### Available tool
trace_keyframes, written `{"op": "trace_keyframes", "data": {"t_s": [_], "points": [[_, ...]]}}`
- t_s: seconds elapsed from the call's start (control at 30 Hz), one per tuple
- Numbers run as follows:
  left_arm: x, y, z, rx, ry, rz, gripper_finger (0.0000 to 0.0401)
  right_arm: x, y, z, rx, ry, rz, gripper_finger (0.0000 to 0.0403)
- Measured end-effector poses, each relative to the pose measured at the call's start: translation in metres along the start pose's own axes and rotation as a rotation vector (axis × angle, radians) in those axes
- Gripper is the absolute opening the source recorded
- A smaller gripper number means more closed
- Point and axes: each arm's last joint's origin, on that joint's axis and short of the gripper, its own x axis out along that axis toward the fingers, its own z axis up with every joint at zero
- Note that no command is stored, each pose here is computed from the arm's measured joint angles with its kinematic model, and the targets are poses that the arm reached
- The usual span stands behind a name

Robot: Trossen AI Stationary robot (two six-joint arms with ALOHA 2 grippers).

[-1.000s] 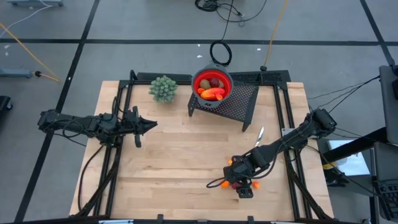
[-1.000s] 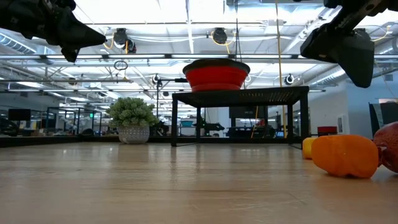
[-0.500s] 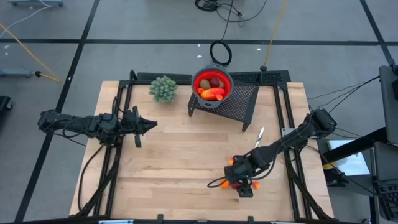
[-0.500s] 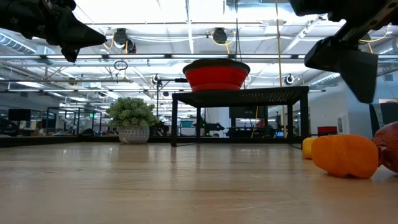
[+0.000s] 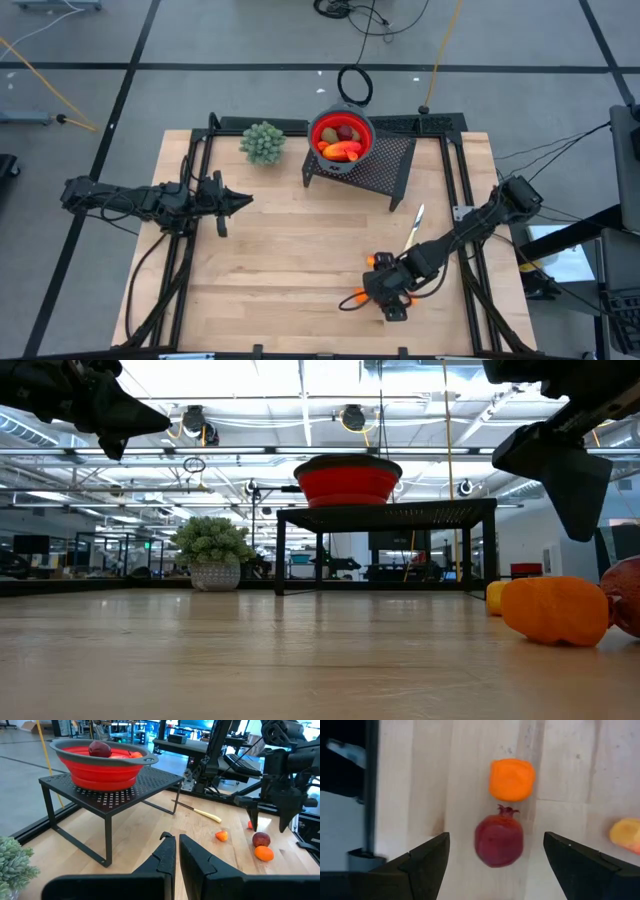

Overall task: Pick & Place Fruit
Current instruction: Put the pomegranate into the red strainer bowl

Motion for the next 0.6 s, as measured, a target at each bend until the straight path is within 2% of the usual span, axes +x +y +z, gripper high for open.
{"op": "trace_keyframes", "data": {"t_s": [0.1, 0.6], "points": [[0.000, 0.000, 0.000, 0.000, 0.000, 0.000, 0.0021, 0.002, 0.001, -0.004, -0.010, -0.005, -0.028, 0.0313], [0.000, 0.000, 0.000, 0.000, 0.000, 0.000, 0.0021, 0.026, -0.010, -0.020, -0.013, -0.037, -0.009, 0.0313]]}}
